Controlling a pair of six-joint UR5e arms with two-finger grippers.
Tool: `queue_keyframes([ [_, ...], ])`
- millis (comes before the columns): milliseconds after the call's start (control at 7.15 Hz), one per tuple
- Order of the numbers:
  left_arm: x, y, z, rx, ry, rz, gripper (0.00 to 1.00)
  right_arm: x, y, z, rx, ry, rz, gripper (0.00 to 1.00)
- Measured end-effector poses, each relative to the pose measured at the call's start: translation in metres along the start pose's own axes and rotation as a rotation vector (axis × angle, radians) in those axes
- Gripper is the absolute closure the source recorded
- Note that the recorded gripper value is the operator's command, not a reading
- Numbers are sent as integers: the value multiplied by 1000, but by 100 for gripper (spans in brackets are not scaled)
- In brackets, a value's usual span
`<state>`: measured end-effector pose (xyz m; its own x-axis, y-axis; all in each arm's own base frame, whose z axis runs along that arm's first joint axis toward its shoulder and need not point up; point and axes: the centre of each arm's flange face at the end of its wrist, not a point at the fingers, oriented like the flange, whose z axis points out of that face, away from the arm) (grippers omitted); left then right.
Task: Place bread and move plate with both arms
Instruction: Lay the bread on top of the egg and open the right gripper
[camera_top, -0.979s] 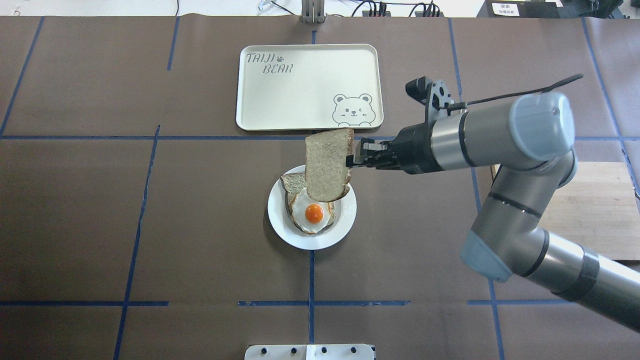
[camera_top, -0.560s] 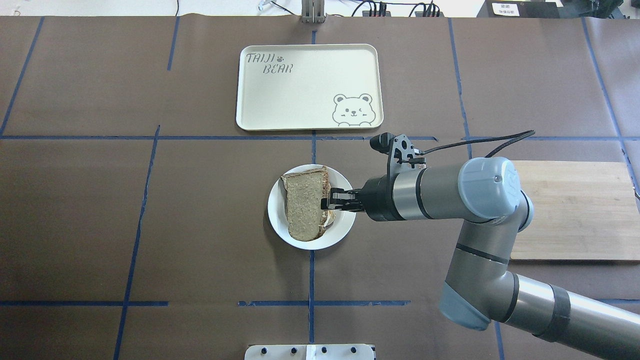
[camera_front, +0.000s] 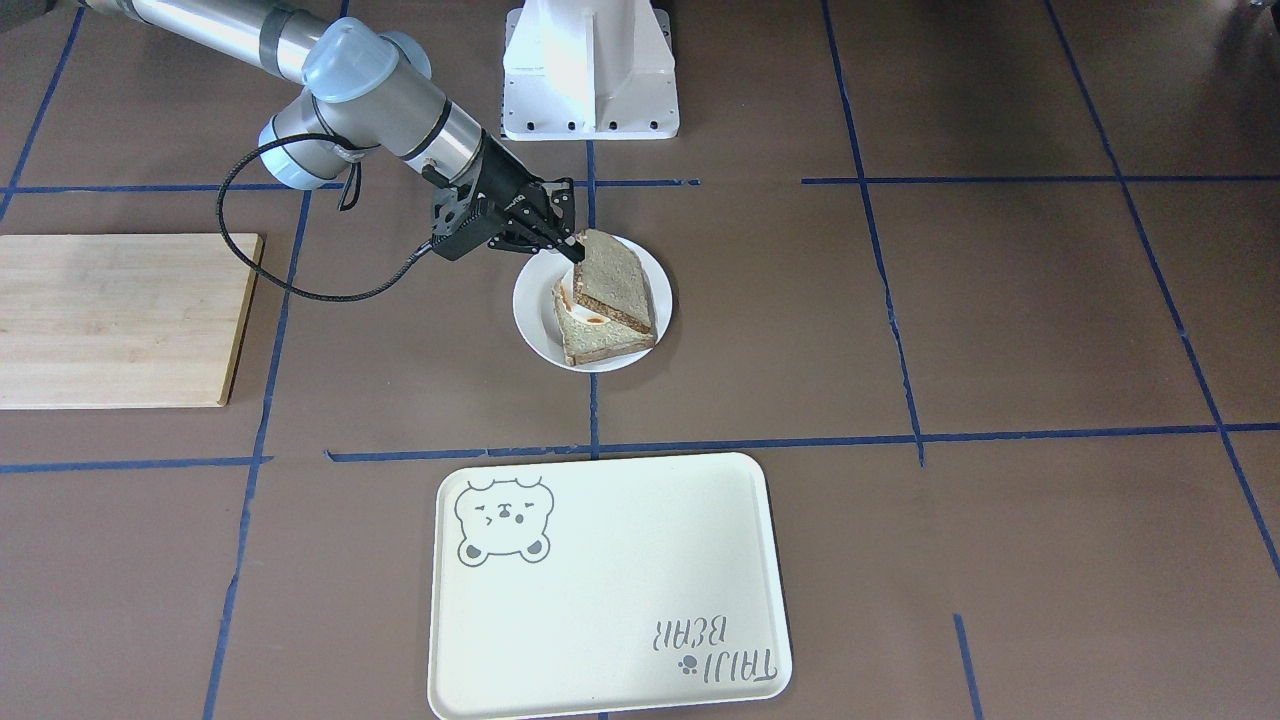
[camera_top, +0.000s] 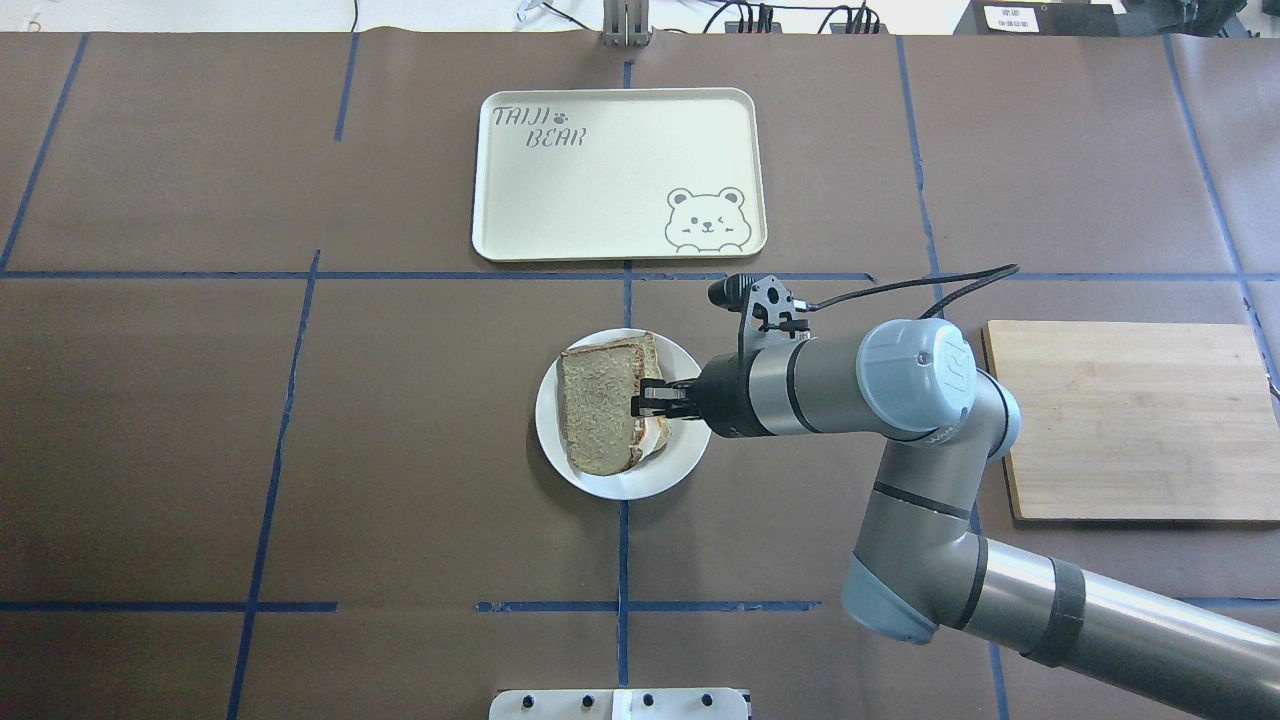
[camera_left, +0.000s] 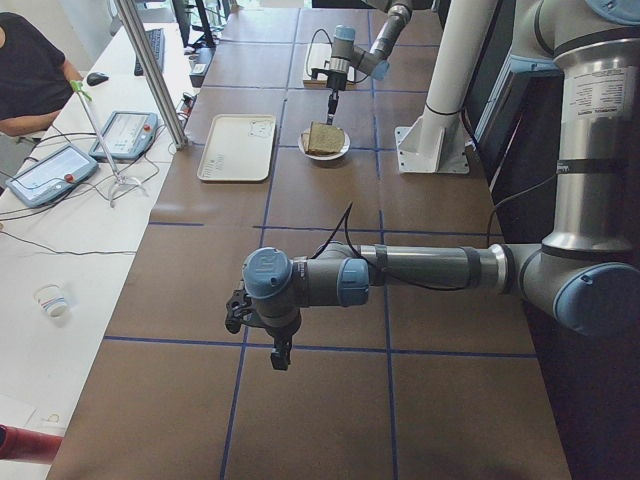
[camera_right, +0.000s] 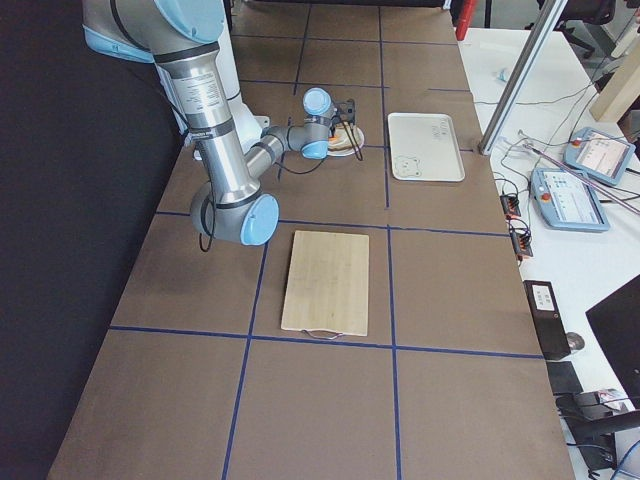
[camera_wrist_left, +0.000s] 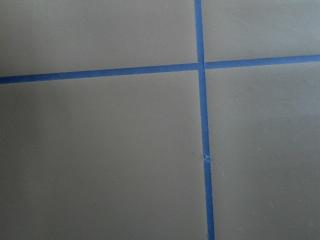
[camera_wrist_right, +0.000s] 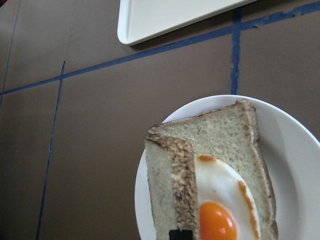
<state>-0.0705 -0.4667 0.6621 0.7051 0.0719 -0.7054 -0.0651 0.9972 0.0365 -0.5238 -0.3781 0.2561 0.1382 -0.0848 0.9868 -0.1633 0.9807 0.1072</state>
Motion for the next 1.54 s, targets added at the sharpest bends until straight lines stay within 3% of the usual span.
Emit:
queue_keyframes([
  [420,3,-1,-3,5,-1,4,0,19,-20,5,19,42,2,98],
  [560,3,-1,-3,6,-1,5,0,24,-25,5,23,50,3,41],
  [699,4,-2,-4,7,-1,5,0,26,-27,6,26,55,4,1],
  [1259,7,-3,-7,14,3,7,0,20,-34,6,39,49,40,0],
  [1539,24,-12,-18,48,37,-5,0,17,-53,-9,72,42,52,0],
])
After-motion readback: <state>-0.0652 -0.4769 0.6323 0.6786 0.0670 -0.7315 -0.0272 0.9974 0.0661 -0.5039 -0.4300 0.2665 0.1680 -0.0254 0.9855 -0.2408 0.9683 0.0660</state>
